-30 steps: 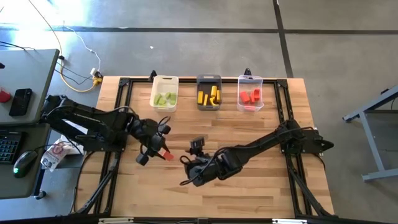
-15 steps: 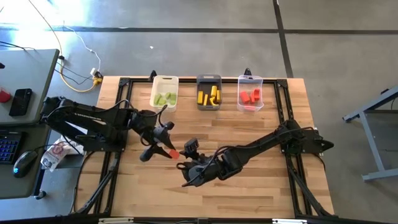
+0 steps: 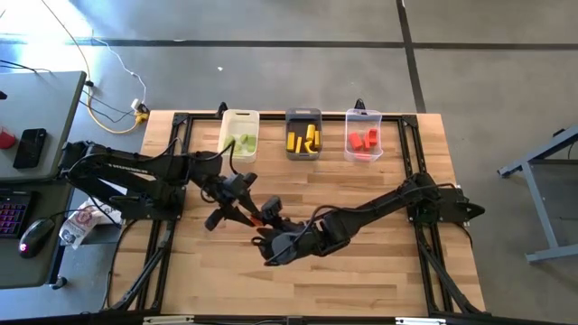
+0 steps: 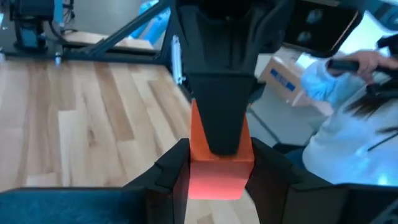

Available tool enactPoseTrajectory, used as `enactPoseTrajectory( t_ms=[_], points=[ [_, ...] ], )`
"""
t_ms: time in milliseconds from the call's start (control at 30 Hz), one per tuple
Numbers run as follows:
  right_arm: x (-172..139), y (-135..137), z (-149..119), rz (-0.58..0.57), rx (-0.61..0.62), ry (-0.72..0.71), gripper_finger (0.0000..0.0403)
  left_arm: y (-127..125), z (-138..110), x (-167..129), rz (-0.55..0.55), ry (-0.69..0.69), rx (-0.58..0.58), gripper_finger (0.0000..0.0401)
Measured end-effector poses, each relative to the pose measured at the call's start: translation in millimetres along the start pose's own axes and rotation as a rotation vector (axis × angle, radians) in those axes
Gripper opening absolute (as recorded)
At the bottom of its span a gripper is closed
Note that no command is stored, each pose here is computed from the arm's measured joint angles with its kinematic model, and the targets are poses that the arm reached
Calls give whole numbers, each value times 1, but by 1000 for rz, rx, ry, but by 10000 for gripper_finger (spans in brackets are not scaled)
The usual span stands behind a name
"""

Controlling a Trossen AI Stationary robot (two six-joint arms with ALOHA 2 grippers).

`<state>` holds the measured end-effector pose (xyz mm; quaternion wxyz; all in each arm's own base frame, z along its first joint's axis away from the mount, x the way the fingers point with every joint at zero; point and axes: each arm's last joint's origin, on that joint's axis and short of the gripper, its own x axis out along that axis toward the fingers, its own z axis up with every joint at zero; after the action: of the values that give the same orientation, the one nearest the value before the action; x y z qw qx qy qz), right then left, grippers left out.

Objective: Sort & place blocks by color
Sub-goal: Put the orange block into the transparent bin

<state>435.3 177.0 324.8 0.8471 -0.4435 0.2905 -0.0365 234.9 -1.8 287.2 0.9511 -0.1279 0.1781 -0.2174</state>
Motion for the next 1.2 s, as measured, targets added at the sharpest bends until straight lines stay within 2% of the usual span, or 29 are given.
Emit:
enactPoseTrajectory(
  t_ms=[300,700,800,1067,1200],
  points=[
    [6,-10,-1,-35,-6,-16,226,-1,4,0,-30,-37,2,110],
    [16,-21,-6,-13,14,-50,225,-2,8,0,-34,-68,21,111],
    [16,-21,-6,-22,17,-48,208,-2,8,0,-34,-71,25,111],
    [17,-22,-7,-26,10,-45,125,-2,8,0,-30,-74,25,112],
    [17,-21,-7,-26,8,-45,115,-2,8,0,-30,-72,23,115]
  ],
)
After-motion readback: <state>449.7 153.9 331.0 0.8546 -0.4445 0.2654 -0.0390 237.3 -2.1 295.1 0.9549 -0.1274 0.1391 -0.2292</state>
